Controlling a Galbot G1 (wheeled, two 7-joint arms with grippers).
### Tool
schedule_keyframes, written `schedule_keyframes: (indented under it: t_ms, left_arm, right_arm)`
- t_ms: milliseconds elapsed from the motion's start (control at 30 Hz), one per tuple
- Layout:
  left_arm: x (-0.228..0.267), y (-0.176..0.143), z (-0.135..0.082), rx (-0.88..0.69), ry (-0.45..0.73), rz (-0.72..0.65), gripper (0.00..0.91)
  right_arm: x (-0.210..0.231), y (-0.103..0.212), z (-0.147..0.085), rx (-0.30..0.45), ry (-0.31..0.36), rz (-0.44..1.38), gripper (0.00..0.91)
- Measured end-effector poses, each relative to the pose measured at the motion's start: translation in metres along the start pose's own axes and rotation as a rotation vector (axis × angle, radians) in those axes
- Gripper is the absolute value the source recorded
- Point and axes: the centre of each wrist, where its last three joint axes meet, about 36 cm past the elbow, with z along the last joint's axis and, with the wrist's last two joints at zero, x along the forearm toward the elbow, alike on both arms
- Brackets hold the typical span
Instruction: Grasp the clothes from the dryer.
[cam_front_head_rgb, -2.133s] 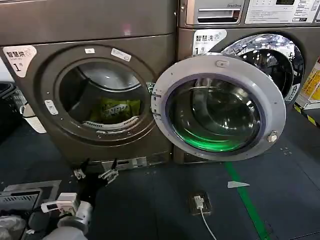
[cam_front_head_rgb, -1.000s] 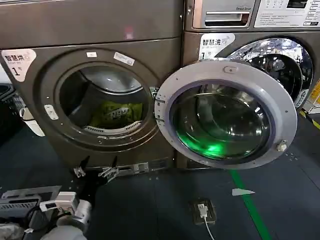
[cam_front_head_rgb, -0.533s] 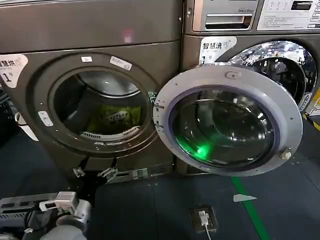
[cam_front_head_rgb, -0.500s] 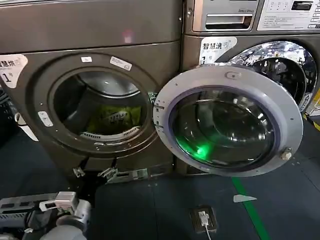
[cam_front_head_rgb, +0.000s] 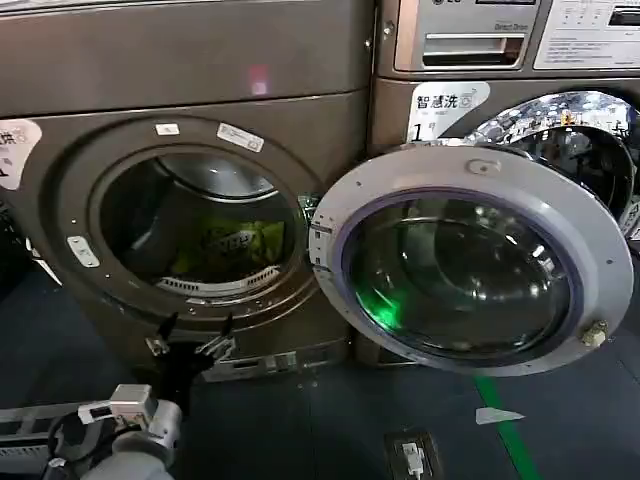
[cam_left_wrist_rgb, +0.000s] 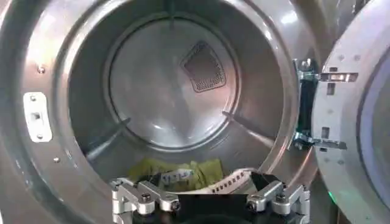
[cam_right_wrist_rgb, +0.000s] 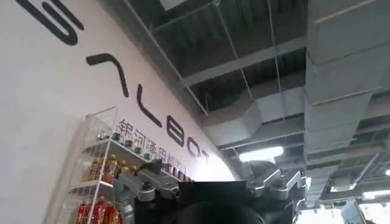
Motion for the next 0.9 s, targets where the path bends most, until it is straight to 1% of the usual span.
schedule_keyframes:
  t_ms: [667,900]
  left_arm:
    - [0.0003,0.0001,-0.0018,0.001,-0.012,-0.001,0.907]
    - [-0.0034,0.001,-0.0025,0.003,-0.043,0.01,0.907]
  right_arm:
    - [0.0024,0.001,0.0024,-0.002,-0.001,-0.004,0.907]
    - [0.0032,0.0024,0.0017,0.001,0.001,-0.008,0.907]
